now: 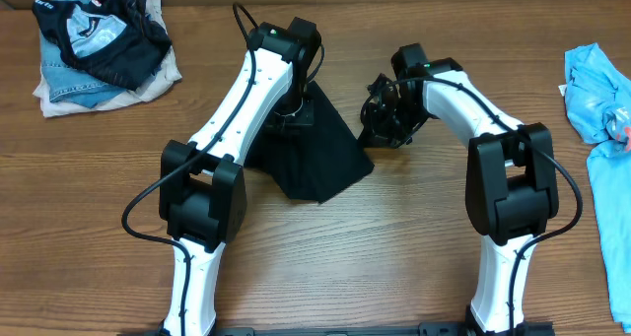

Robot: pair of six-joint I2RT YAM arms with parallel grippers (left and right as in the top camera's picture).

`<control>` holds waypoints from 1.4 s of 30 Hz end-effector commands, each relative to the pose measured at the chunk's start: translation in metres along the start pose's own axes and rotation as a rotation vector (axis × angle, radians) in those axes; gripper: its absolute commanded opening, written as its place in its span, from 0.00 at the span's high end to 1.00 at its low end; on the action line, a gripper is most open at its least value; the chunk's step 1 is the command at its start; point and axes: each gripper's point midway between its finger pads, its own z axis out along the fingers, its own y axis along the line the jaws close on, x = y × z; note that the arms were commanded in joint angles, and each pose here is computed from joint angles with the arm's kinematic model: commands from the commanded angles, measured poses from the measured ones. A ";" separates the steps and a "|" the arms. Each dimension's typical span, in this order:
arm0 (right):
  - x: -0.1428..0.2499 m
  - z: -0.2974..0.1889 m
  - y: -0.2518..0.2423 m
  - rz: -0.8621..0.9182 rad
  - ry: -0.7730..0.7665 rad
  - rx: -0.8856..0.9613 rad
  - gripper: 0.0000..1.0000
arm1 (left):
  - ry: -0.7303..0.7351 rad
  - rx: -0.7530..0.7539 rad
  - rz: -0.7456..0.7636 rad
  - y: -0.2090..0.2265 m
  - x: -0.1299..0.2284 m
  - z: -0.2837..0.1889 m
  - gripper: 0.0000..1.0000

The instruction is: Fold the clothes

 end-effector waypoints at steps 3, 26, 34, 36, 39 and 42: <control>0.003 0.004 0.010 0.008 -0.007 0.004 0.96 | 0.024 0.181 -0.003 -0.033 -0.001 -0.003 0.96; -0.064 -0.087 0.006 -0.026 -0.255 0.143 0.96 | 0.009 0.217 0.015 -0.039 -0.005 -0.005 0.96; -0.063 -0.059 -0.034 -0.016 -0.216 0.226 0.96 | 0.018 0.271 0.018 -0.048 -0.004 -0.007 0.96; -0.059 -0.044 -0.036 -0.009 -0.183 0.205 0.96 | 0.019 0.277 0.018 -0.050 -0.004 -0.007 0.96; -0.053 -0.026 -0.039 -0.001 -0.139 0.189 0.96 | 0.020 0.277 0.020 -0.050 -0.003 -0.007 0.96; -0.049 -0.011 -0.039 0.004 -0.103 0.182 0.96 | 0.024 0.288 0.020 -0.052 -0.002 -0.008 0.96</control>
